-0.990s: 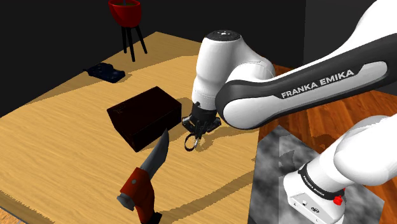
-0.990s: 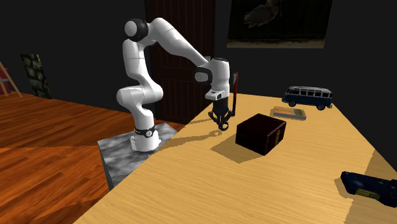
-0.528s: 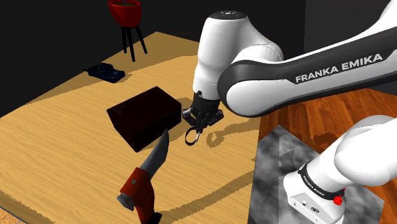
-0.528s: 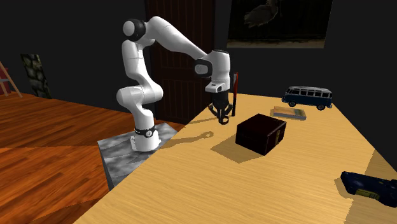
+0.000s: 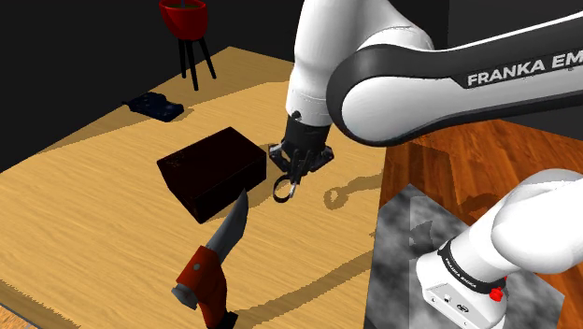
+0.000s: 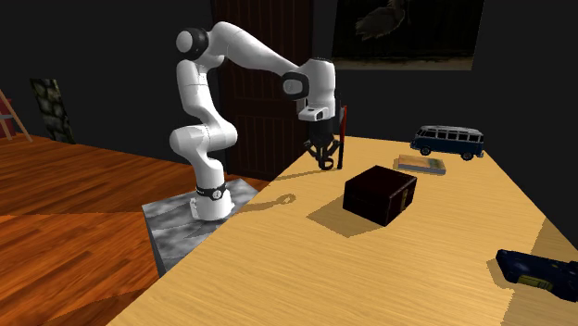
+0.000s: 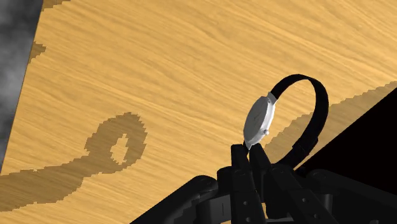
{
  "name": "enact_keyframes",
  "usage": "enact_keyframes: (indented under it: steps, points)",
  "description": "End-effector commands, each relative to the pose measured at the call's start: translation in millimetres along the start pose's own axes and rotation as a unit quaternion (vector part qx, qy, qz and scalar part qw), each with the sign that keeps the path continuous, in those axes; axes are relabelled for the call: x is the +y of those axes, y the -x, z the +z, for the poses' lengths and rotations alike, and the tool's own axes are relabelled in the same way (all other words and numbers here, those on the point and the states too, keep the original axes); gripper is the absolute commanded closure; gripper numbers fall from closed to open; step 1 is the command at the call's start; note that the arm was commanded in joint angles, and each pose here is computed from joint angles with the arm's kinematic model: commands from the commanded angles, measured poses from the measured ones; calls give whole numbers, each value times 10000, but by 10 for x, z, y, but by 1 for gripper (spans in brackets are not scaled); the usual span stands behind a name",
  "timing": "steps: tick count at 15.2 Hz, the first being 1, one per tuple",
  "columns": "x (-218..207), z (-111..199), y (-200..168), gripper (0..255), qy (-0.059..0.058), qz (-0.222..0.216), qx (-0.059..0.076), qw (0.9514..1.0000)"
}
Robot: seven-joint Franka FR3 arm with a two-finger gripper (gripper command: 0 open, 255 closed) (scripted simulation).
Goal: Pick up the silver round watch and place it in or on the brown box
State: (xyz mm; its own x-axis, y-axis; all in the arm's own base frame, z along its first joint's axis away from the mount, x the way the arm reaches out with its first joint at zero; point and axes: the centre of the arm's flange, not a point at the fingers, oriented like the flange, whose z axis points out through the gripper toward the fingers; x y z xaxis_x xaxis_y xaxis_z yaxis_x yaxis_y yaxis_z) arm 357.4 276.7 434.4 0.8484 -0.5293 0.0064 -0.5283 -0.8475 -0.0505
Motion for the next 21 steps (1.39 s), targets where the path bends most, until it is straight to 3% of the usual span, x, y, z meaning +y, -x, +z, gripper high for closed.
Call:
enact_keyframes:
  steps: [1, 14, 21]
  points:
    - [-11, -112, -8, 255, 2, 1, -2, 10000]
    - [-45, -785, -13, 255, 2, 1, -2, 10000]
    - [-797, -813, -550, 255, 2, 1, -2, 10000]
